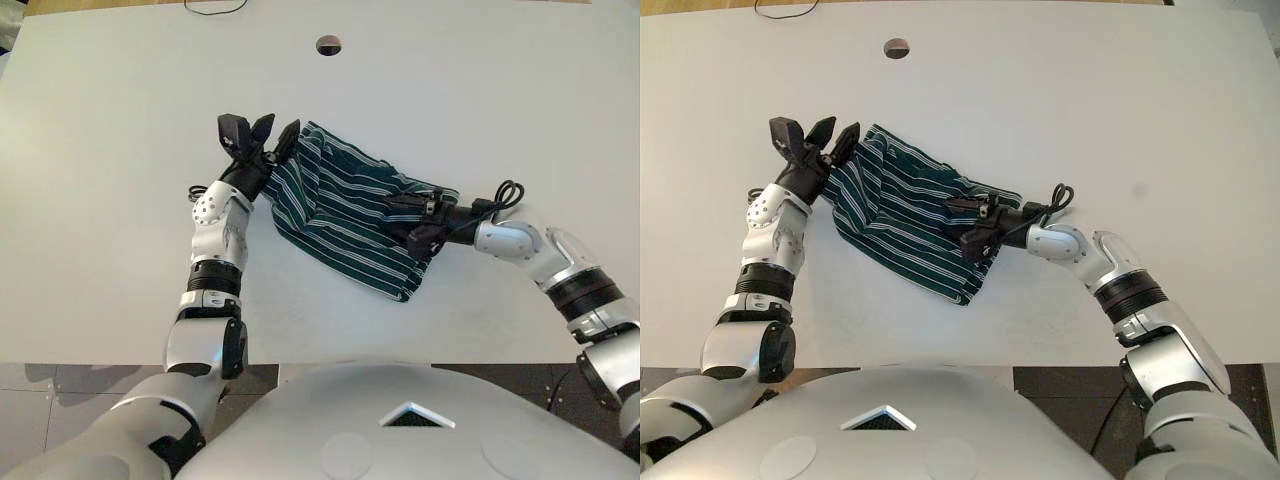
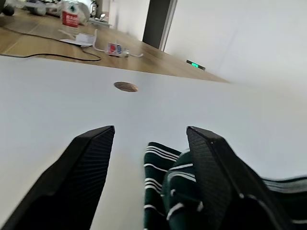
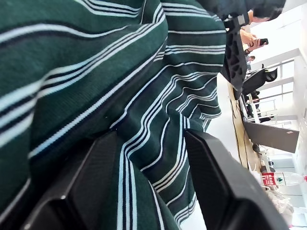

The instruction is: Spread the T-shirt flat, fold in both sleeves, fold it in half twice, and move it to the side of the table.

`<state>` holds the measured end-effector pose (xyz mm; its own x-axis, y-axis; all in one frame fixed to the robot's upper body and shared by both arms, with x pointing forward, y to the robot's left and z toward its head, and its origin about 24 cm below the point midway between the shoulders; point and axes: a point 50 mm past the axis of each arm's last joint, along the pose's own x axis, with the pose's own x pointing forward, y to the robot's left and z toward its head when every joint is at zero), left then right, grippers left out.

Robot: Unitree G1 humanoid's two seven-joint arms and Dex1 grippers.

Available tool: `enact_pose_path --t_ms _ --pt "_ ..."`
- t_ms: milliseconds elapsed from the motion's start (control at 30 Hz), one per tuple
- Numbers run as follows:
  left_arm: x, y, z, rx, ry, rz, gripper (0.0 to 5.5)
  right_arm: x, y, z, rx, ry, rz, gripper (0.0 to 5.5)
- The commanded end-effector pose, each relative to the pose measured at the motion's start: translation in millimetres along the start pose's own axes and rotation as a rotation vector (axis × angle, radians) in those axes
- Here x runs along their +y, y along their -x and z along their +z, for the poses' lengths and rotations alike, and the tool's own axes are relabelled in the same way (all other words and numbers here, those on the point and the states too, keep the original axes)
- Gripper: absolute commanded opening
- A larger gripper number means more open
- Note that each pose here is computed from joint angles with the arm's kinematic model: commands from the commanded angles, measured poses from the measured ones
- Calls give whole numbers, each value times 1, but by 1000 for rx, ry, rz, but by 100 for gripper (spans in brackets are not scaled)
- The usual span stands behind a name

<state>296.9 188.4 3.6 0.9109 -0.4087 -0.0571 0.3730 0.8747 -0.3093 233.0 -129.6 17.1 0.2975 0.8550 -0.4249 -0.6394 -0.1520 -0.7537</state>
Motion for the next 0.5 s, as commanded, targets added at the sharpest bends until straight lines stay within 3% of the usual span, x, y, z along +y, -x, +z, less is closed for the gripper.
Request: enact_pose_path --t_ms 33,500 --pt "11 -5 29 -114 63 51 281 52 9 -20 163 -76 236 258" --pt "35 -16 65 -167 43 139 281 79 29 -26 211 -124 328 258"
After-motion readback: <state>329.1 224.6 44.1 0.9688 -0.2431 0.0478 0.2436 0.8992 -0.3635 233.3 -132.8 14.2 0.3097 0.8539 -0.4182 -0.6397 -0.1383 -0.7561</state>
